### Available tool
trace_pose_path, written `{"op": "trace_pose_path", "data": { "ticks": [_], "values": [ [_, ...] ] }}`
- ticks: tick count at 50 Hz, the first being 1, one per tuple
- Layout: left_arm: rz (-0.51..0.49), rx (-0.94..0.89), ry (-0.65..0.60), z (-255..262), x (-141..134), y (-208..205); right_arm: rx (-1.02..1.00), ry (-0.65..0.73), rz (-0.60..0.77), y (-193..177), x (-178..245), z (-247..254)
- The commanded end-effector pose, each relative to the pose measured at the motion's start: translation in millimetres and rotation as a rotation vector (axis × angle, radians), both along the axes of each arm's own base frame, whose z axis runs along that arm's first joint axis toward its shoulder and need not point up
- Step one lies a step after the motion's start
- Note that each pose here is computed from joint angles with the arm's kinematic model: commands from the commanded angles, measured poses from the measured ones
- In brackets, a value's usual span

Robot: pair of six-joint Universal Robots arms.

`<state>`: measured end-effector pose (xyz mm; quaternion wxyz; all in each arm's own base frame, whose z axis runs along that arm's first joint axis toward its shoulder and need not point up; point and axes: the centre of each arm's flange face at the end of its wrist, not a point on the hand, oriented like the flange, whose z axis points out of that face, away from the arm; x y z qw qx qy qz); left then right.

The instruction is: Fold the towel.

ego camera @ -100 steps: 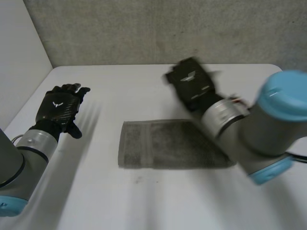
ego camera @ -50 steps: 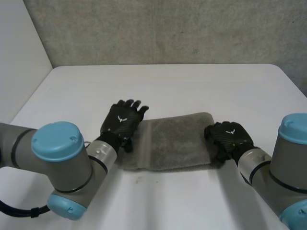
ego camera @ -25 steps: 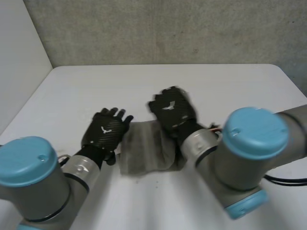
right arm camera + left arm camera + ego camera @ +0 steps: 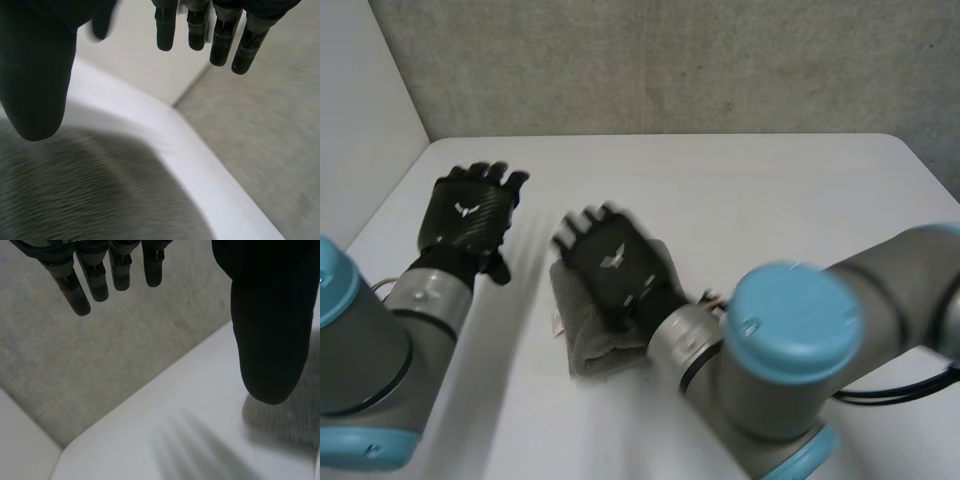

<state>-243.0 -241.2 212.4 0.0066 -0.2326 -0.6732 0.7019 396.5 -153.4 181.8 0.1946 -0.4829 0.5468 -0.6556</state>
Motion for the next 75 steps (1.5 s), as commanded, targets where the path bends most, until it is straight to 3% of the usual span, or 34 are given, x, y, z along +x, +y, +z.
{"op": "trace_pose_path", "data": {
  "ticks": [1, 9, 16, 25, 30, 35, 42, 51, 75],
  "values": [
    [-0.085, 0.05, 0.188, 8, -32, -3, 0.294, -0.254, -0.219, -54, -42, 40],
    [-0.194, 0.25, 0.221, -23, -59, 14, 0.482, -0.208, -0.302, -82, -55, 17],
    [-0.165, 0.386, 0.165, -63, -57, 18, 0.584, -0.108, -0.33, -93, -52, -29],
    [-0.118, 0.41, 0.139, -69, -47, 19, 0.581, -0.001, -0.342, -96, -51, -49],
    [-0.114, 0.403, 0.14, -63, -45, 21, 0.495, 0.014, -0.343, -100, -53, -31],
    [-0.101, 0.395, 0.146, -59, -41, 18, 0.356, -0.08, -0.423, -116, -72, 27],
    [-0.077, 0.171, 0.227, 26, -26, -5, 0.209, -0.215, -0.5, -123, -97, 95],
    [-0.076, 0.095, 0.281, 123, -18, 3, 0.042, -0.355, -0.569, -116, -133, 166],
    [-0.081, 0.033, 0.33, 127, -15, 2, 0.061, -0.337, -0.57, -119, -133, 138]
  ]
}}
